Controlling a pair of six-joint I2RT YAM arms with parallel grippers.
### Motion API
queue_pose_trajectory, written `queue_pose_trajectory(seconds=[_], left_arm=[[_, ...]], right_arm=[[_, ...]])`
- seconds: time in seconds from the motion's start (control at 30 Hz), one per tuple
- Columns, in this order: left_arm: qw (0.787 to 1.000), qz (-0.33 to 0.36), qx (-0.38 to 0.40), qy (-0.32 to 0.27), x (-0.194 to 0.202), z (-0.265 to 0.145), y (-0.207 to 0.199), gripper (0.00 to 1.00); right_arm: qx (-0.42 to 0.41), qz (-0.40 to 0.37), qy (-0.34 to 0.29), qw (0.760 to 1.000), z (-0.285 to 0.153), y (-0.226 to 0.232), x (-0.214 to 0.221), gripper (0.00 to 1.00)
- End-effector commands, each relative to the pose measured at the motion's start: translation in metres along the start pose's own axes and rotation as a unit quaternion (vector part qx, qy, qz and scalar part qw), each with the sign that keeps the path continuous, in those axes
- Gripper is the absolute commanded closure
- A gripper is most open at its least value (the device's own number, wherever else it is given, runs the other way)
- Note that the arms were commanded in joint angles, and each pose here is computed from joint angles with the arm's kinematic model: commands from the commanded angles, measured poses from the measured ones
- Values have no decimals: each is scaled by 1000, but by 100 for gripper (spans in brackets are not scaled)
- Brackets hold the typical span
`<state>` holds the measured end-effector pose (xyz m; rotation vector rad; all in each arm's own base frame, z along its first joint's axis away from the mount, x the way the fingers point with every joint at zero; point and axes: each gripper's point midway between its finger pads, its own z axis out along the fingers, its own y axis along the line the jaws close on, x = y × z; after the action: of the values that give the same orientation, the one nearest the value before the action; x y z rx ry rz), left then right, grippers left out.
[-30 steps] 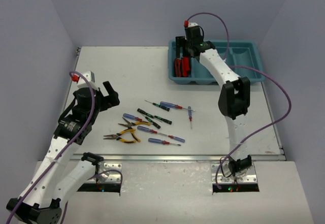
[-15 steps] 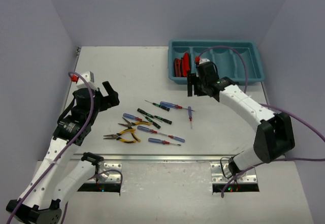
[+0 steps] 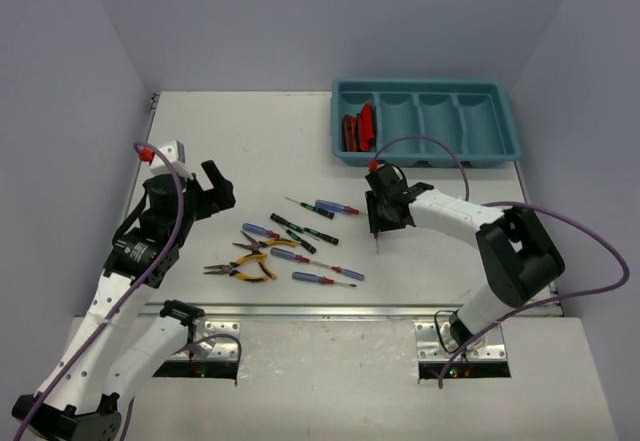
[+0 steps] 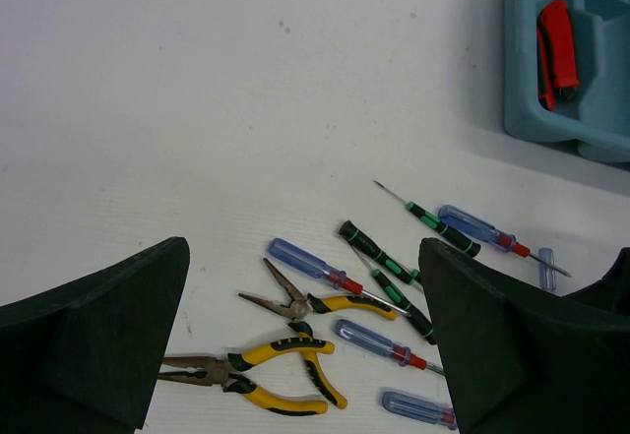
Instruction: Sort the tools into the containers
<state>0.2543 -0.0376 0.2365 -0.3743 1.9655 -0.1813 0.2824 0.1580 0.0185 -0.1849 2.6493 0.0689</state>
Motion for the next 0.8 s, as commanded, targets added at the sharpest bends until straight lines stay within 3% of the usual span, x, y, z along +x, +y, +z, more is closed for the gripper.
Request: queue_pose_trajectory(seconds=[0.0,0.13,0.23,0.4,0.77], left_arm=[[1000,-5,14,-26,-15,-1,-6,0],[1000,-5,14,-26,-15,-1,-6,0],[1000,-4,15,-23,-14,0,-6,0],[1000,-4,17,-25,-15,-1,-7,0],[999,-4,19,-26,-15,-2,-7,0]], right_arm=[[-10,14,-17,1000,18,13,-19,60],[-13,12,-9,1000,27,17,-21,60],[-8,8,1,1000,36,18,-19,68],[41,2,13,999,37,-2,-7,100],[194,-38,2,980,-7,-69,-12,100]])
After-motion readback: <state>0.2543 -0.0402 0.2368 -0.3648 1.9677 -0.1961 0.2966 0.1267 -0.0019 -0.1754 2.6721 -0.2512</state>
